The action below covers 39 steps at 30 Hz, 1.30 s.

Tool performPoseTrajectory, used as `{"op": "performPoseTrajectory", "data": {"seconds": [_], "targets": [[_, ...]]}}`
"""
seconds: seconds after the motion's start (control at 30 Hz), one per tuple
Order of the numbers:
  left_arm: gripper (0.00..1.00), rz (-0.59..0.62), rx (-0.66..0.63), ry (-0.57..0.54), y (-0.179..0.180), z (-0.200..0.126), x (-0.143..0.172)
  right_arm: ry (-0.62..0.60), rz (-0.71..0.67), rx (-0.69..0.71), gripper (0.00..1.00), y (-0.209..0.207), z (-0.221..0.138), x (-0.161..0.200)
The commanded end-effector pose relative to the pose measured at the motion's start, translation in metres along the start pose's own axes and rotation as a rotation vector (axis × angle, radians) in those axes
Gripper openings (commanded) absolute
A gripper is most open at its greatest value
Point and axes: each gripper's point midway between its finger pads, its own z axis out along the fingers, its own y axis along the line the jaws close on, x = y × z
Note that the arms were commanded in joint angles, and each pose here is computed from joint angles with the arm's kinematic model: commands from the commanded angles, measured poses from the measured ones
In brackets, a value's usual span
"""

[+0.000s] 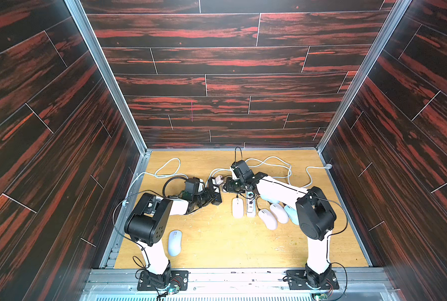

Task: Unplug the wireless mouse
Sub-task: Remove the plug from the socket.

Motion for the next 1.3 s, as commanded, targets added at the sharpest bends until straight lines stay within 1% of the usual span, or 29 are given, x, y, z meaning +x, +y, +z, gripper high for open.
{"op": "performPoseTrajectory", "data": {"seconds": [0.0, 0.03, 0.07, 0.1, 0.17, 0.27, 0.4, 0.47, 0.53, 0.63, 0.73, 0.8, 0.87, 0.93, 1.0, 1.03, 1.1, 1.17, 1.23, 1.27], "targets": [[0.16, -0.047, -0.186, 0.022, 0.048, -0.002, 0.012, -0.034, -0.056, -0.059, 0.08, 0.015, -0.019, -0.003], [0.18, -0.046, -0.191, 0.024, 0.050, -0.002, 0.012, -0.045, -0.065, -0.058, 0.08, 0.015, -0.024, -0.004], [0.22, -0.043, -0.193, 0.026, 0.050, -0.003, 0.012, -0.051, -0.077, -0.057, 0.08, 0.014, -0.028, -0.004], [0.28, -0.038, -0.189, 0.027, 0.048, -0.004, 0.013, -0.061, -0.083, -0.052, 0.08, 0.013, -0.032, -0.004], [0.44, -0.028, -0.178, 0.026, 0.044, -0.005, 0.011, -0.078, -0.097, -0.037, 0.08, 0.012, -0.042, -0.006], [0.60, -0.001, -0.163, 0.016, 0.035, -0.012, 0.008, -0.090, -0.113, -0.024, 0.07, 0.011, -0.051, -0.007], [0.73, 0.053, -0.154, -0.018, 0.018, -0.029, 0.001, -0.122, -0.165, -0.033, 0.05, 0.014, -0.064, -0.010], [0.77, 0.081, -0.151, -0.030, 0.008, -0.039, -0.001, -0.150, -0.194, -0.020, 0.04, 0.013, -0.074, -0.013], [0.81, 0.118, -0.153, -0.040, -0.002, -0.051, -0.003, -0.180, -0.226, -0.008, 0.00, 0.014, -0.087, -0.017], [0.89, 0.175, -0.184, -0.071, -0.013, -0.072, -0.009, -0.232, -0.276, -0.024, 0.00, 0.020, -0.108, -0.022], [0.93, 0.242, -0.215, -0.122, -0.027, -0.096, -0.018, -0.326, -0.333, -0.063, 0.00, 0.031, -0.136, -0.031], [0.95, 0.299, -0.216, -0.171, -0.044, -0.114, -0.026, -0.402, -0.357, -0.089, 0.00, 0.038, -0.157, -0.038], [1.00, 0.395, -0.211, -0.224, -0.069, -0.130, -0.035, -0.478, -0.375, -0.101, 0.00, 0.043, -0.177, -0.045], [1.00, 0.490, -0.213, -0.284, -0.097, -0.148, -0.045, -0.557, -0.412, -0.136, 0.00, 0.052, -0.196, -0.052], [1.00, 0.569, -0.203, -0.354, -0.125, -0.166, -0.056, -0.626, -0.436, -0.138, 0.00, 0.058, -0.214, -0.062], [1.00, 0.590, -0.185, -0.390, -0.136, -0.172, -0.061, -0.649, -0.465, -0.153, 0.00, 0.064, -0.220, -0.063], [1.00, 0.631, -0.116, -0.508, -0.160, -0.188, -0.073, -0.703, -0.524, -0.176, 0.00, 0.074, -0.234, -0.069], [1.00, 0.664, -0.058, -0.632, -0.177, -0.205, -0.081, -0.740, -0.603, -0.130, 0.00, 0.076, -0.239, -0.077], [1.00, 0.752, 0.014, -0.740, -0.198, -0.222, -0.085, -0.714, -0.637, -0.043, 0.00, 0.072, -0.241, -0.085], [1.00, 0.813, 0.048, -0.763, -0.209, -0.228, -0.082, -0.702, -0.651, -0.021, 0.00, 0.071, -0.244, -0.087]]}}
